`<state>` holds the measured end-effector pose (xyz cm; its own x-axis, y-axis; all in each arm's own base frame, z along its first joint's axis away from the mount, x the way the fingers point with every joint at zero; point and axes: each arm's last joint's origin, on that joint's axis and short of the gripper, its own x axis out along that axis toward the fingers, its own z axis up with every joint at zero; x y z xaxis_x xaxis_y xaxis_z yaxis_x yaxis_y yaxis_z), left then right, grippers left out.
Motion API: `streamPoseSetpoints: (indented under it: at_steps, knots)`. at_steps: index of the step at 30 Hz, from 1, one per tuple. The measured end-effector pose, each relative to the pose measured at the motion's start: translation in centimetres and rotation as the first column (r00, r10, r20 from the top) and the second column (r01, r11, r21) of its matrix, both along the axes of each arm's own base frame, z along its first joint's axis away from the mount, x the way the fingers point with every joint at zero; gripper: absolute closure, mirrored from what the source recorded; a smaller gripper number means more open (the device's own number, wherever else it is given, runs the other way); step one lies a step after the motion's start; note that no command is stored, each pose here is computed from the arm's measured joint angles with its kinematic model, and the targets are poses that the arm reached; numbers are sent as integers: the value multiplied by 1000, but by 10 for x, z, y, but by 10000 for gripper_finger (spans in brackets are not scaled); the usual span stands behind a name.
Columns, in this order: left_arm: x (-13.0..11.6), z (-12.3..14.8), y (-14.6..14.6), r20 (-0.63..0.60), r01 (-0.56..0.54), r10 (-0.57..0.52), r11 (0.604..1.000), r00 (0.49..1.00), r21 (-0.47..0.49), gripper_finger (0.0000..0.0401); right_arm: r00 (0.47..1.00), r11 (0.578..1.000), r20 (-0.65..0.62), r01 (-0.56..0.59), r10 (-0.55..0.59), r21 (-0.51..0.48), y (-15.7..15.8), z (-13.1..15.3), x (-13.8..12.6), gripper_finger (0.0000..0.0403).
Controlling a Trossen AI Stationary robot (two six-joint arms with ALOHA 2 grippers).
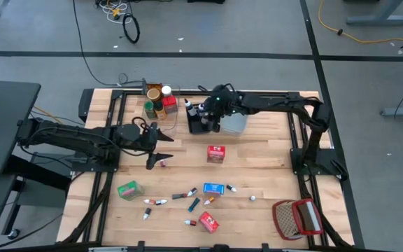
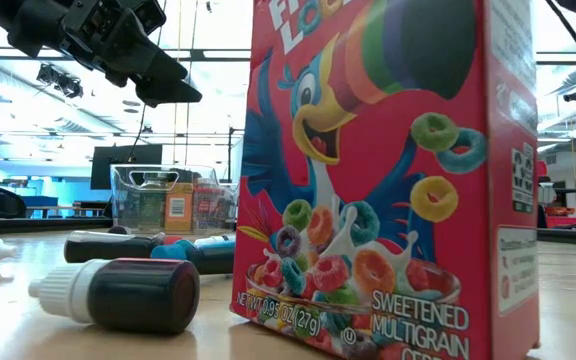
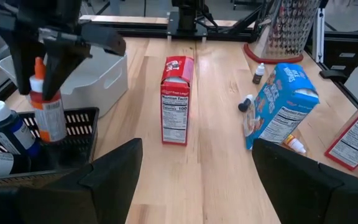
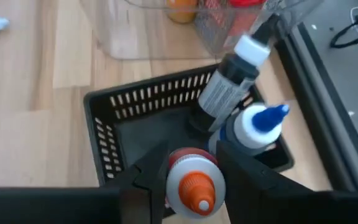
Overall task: Pick & Place Kitchen Items
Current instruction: Put the orange food coloring bottle into the black bin, then put the pink food coloring bottle into the black bin
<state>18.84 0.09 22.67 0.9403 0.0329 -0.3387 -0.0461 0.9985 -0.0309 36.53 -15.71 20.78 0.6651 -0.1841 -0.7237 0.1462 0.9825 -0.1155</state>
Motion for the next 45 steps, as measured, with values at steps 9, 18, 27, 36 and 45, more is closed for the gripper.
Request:
streamPoseSetpoints:
  at_steps: [9,18,27,36,45]
  knots:
    - [0,0,0,4,0,0,1000,1000,0,90,999,998,0,-39,39,-52,0,-18,-7,241]
    - [0,0,0,4,0,0,1000,1000,0,90,997,991,83,6,5,-132,-3,-9,0,201]
    - [0,-1,0,-13,0,0,1000,1000,0,90,974,998,220,55,-52,-7,20,47,11,199]
    - [-11,-22,0,-261,96,-57,986,964,140,90,940,983,336,-110,56,144,75,68,22,222]
    - [-8,-42,-4,-420,225,-160,968,893,110,90,917,961,355,-243,183,130,127,49,27,246]
